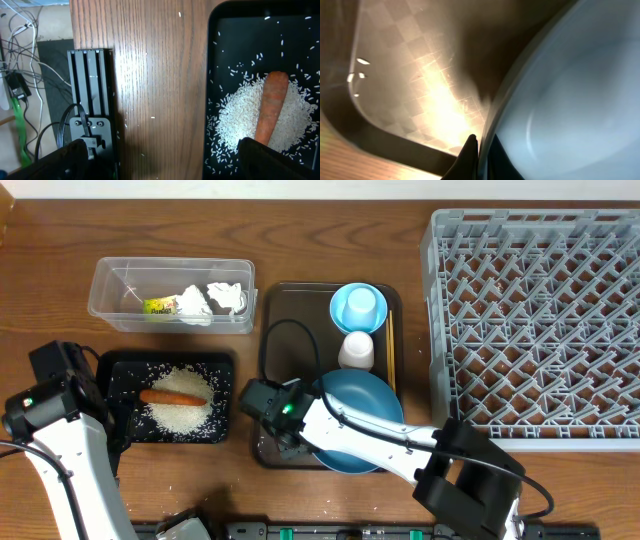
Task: Sort waste into correct bins and load items into the dishwasher rack
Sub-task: 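Close the right gripper on the blue plate's rim, then lift the blue plate and carry it right over the dish rack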
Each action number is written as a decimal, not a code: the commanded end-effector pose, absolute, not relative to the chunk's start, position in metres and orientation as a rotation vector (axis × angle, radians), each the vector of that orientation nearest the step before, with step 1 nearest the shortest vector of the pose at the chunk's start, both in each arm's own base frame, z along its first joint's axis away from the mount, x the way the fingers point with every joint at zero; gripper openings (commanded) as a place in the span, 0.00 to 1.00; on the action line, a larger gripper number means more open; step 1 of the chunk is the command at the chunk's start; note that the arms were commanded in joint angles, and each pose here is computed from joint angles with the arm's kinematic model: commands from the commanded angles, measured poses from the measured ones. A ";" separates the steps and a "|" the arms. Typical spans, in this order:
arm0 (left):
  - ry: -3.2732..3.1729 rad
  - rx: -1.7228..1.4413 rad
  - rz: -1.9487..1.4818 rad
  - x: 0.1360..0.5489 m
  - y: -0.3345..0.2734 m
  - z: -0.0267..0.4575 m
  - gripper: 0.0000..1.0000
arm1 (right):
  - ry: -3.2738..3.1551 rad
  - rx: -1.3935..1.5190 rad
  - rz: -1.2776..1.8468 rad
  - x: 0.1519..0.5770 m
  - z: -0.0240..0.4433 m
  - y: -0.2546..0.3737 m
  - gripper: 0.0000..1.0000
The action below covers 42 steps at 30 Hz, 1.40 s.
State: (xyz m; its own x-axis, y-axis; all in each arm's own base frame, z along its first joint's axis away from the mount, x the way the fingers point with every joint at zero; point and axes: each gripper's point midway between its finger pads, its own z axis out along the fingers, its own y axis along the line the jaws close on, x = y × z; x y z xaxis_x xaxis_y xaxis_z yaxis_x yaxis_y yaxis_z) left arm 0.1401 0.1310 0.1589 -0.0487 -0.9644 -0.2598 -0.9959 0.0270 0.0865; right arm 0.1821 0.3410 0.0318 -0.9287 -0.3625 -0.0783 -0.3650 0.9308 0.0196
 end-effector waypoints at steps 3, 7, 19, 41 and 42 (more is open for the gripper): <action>2.157 -2.082 0.384 0.138 0.132 0.158 0.98 | 3.001 -0.642 0.154 0.181 0.059 0.364 0.01; 2.157 -2.082 0.384 0.138 0.132 0.158 0.98 | 2.969 -0.697 0.178 0.186 0.090 0.372 0.01; 2.157 -2.082 0.384 0.138 0.132 0.158 0.98 | 2.765 -0.702 0.348 0.242 0.223 0.321 0.01; 2.157 -2.082 0.384 0.138 0.132 0.158 0.98 | 2.034 -0.325 0.746 0.363 0.399 0.027 0.01; 2.157 -2.082 0.384 0.138 0.132 0.158 0.98 | 2.014 -0.329 0.742 0.369 0.399 0.021 0.01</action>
